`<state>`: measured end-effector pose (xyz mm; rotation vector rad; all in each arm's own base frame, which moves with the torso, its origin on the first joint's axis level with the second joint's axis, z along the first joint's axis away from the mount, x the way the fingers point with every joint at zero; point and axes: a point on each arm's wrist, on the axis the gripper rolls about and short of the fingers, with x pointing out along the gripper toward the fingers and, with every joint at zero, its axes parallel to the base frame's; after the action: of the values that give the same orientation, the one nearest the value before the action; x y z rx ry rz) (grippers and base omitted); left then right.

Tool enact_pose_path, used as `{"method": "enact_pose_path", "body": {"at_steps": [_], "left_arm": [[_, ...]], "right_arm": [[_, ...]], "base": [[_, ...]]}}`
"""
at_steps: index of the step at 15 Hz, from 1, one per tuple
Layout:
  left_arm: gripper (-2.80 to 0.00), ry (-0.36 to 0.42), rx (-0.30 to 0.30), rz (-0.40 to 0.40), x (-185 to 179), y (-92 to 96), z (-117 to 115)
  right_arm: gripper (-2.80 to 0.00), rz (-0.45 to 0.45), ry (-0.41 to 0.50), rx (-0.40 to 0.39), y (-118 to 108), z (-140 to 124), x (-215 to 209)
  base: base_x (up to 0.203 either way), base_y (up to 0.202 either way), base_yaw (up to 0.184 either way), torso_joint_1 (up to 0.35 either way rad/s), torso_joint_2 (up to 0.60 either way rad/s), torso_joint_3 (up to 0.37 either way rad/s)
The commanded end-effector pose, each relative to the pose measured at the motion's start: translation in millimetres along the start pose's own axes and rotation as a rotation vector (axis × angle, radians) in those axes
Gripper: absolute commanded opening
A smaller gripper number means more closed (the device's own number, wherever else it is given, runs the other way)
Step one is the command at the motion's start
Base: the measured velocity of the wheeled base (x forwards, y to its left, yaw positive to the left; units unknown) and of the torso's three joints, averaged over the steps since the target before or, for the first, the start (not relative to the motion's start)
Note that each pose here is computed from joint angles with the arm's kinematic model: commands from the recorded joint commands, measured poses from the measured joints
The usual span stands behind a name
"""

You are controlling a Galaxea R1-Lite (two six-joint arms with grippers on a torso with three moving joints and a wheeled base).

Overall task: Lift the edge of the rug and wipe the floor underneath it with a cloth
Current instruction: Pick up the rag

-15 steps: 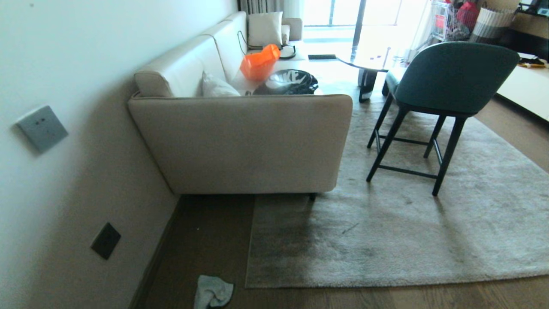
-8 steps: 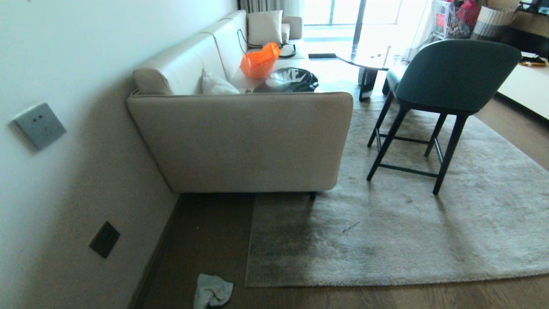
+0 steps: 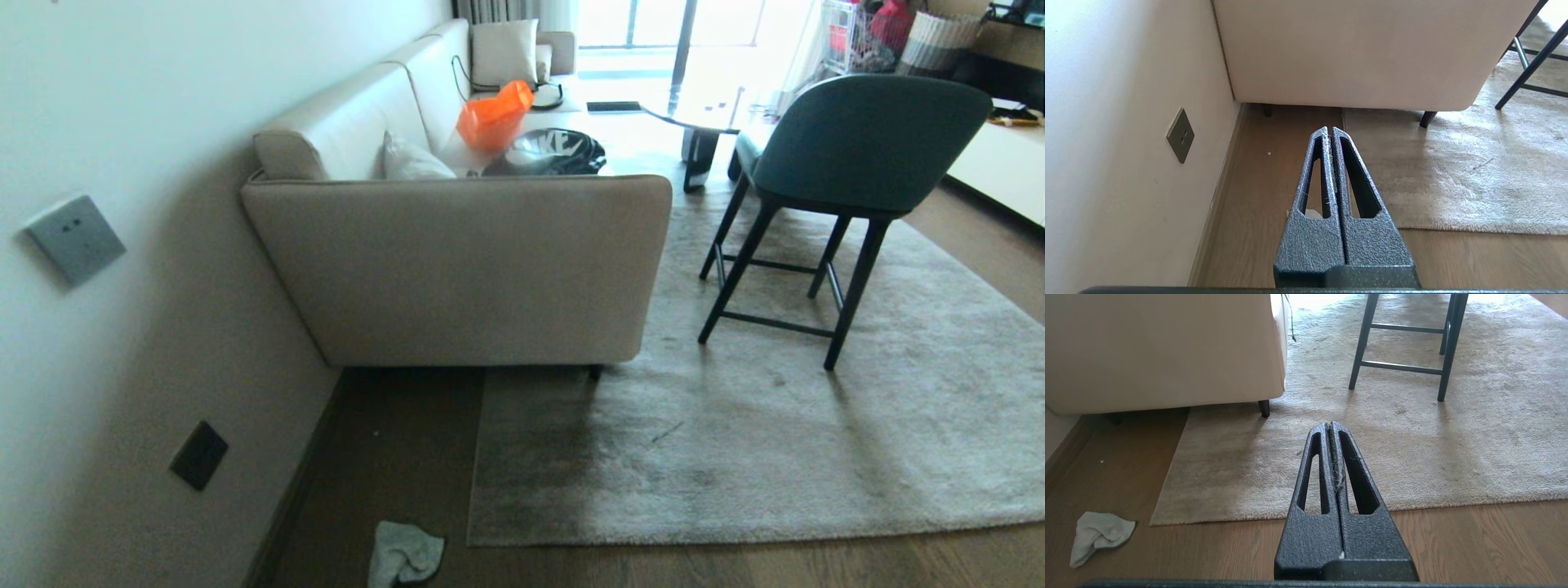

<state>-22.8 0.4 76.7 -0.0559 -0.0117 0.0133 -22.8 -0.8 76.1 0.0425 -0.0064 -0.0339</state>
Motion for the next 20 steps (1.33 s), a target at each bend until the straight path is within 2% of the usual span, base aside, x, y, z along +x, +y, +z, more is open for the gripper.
{"method": "enact_pose_path", "body": {"at_steps": [1,20], "left_arm": [[-2.8,0.001,-0.001,0.0,0.0,0.0,-0.1],[-2.8,0.002,-0.003,-0.001,-0.2,0.0,0.2]], "right_arm": [[-2.8,0.0,0.001,0.0,0.0,0.1,0.1],[-2.8,0.0,0.001,0.0,0.0,0.1,0.1]], "base": [[0.0,0.0,0.0,0.0,0.0,0.0],[0.0,0.0,0.0,0.004,0.0,-0.178]]}}
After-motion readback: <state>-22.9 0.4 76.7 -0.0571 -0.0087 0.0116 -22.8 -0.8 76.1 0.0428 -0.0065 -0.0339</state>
